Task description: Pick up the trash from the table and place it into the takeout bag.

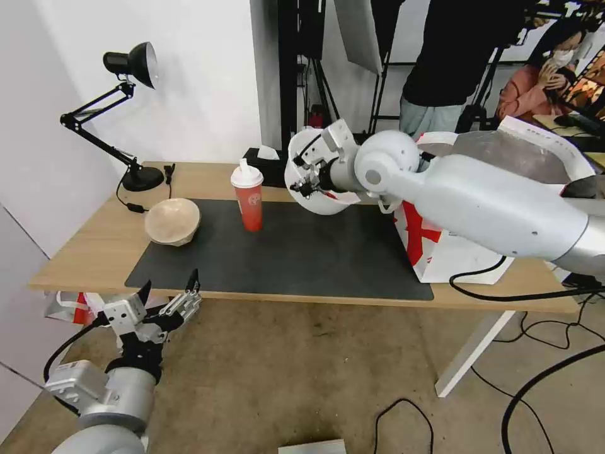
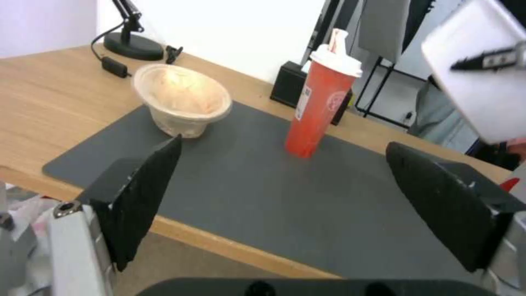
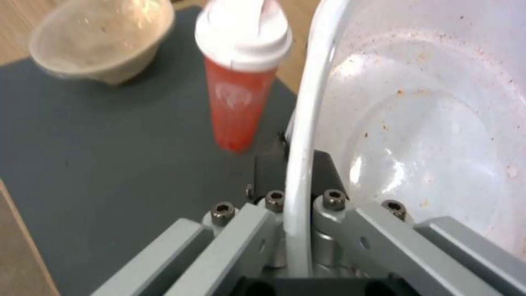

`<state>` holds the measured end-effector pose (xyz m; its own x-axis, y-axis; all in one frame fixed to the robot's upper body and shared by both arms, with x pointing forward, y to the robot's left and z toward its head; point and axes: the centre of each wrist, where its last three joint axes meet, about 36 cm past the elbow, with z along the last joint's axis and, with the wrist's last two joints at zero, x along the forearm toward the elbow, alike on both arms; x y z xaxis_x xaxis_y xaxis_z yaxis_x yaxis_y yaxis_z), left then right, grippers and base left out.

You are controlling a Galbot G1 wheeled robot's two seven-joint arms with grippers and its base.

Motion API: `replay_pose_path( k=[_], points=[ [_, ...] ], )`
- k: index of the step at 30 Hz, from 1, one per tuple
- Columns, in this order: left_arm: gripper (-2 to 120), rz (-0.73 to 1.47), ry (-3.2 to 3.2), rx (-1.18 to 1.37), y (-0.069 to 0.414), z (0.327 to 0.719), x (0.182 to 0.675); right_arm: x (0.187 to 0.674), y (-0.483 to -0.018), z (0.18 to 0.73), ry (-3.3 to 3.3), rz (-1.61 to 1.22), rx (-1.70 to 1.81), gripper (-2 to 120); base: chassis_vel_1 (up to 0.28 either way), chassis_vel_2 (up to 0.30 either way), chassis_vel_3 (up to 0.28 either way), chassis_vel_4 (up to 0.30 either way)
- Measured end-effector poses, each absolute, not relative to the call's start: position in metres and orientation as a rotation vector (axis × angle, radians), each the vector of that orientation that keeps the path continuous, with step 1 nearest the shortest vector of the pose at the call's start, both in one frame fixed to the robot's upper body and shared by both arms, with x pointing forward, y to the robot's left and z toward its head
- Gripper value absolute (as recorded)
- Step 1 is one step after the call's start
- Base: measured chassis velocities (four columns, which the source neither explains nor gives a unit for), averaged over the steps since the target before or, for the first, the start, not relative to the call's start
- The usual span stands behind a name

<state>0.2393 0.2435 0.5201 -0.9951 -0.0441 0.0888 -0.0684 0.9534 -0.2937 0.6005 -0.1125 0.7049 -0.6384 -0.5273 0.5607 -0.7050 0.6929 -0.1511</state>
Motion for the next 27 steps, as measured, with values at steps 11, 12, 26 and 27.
replay_pose_path(
  k=[11, 12, 26, 27],
  points=[
    [100, 0.457, -3.024, 0.084, 0.244, 0.520, 0.239, 0.601, -0.112, 0.759, -2.492, 0.519, 0.957, 0, 0.000, 0.000, 0.000, 0.000],
    [100, 0.456, -3.024, 0.084, 0.244, 0.520, 0.240, 0.602, -0.113, 0.764, -2.499, 0.518, 0.954, 0, 0.000, 0.000, 0.000, 0.000],
    [100, 0.454, -3.025, 0.079, 0.245, 0.521, 0.240, 0.602, -0.150, 0.787, -2.547, 0.525, 0.859, 0, 0.000, 0.000, 0.000, 0.000],
    [100, 0.454, -3.025, 0.078, 0.245, 0.521, 0.240, 0.600, -0.156, 0.788, -2.553, 0.523, 0.848, 0, 0.000, 0.000, 0.000, 0.000]
  ],
)
